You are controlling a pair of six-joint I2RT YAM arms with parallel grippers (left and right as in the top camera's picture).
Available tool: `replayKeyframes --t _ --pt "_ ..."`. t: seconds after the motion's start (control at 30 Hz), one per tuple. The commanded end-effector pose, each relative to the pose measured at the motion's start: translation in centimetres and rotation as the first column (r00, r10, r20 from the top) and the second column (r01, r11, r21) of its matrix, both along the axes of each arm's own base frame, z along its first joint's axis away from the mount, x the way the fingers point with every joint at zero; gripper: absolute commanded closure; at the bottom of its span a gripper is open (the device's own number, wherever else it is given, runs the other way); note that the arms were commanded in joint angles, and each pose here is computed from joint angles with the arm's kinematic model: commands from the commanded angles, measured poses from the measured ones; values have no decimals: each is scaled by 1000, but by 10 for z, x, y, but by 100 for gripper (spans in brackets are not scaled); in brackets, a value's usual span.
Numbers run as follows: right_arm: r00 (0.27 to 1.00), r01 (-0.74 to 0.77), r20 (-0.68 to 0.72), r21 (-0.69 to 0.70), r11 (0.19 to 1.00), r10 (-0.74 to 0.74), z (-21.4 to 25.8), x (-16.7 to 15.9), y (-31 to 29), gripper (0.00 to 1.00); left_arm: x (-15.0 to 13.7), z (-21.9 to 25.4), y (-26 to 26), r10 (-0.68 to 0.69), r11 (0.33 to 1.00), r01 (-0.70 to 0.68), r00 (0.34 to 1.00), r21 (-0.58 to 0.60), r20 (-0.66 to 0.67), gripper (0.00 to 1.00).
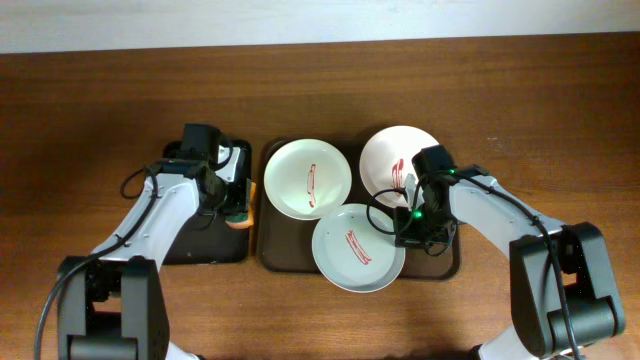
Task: Clean dirty plates on tray and stack at the side
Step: 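Scrub the front plate with the sponge in the left gripper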
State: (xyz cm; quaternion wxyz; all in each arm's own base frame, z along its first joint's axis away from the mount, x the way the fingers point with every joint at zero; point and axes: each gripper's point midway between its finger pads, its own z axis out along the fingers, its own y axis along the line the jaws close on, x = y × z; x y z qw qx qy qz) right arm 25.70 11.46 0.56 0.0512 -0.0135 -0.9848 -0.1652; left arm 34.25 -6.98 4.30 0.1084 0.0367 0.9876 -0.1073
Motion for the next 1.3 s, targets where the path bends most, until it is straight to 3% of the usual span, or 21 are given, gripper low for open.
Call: replayKeyframes --t 0.0,0.2,0.3,0.43,0.6,0.67,0.83,0.93,1.13,1.27 --pt "1000 -1 -13 -2 1000 1 -2 -4 3 92 0 -3 -13 -19 1000 19 1000 -21 -10 100" --pt "1000 -1 -13 -2 1000 1 -2 -4 3 92 -3 0 -34 -70 995 70 998 -69 -5 100" --pt "1000 -1 -13 -2 1000 1 -2 -4 3 92 -1 -1 -25 -57 998 57 998 -17 0 100" --pt "1000 -1 -13 -2 1000 1 -2 -3 3 92 19 45 -19 -41 999 41 991 2 130 100" --pt "1000 -1 -13 -2 1000 1 -2 -4 3 92 7 91 -86 -161 951 210 963 -227 217 100" --pt "1000 -1 -13 -2 1000 1 -2 -3 3 92 -4 92 -112 -160 936 206 971 -285 178 100" --pt "1000 -1 -13 -2 1000 1 -2 -4 3 92 -33 75 -169 62 916 -97 993 -389 -102 100" --pt "1000 -1 -13 -2 1000 1 -2 -4 3 92 -51 53 -192 132 903 -224 957 -366 -258 100" --pt "1000 -1 -12 -1 1000 1 -2 -3 3 92 -79 25 -232 69 913 -199 935 -356 -347 100" --pt "1000 -1 -13 -2 1000 1 -2 -3 3 92 -102 0 -248 227 890 -386 837 -244 -497 100"
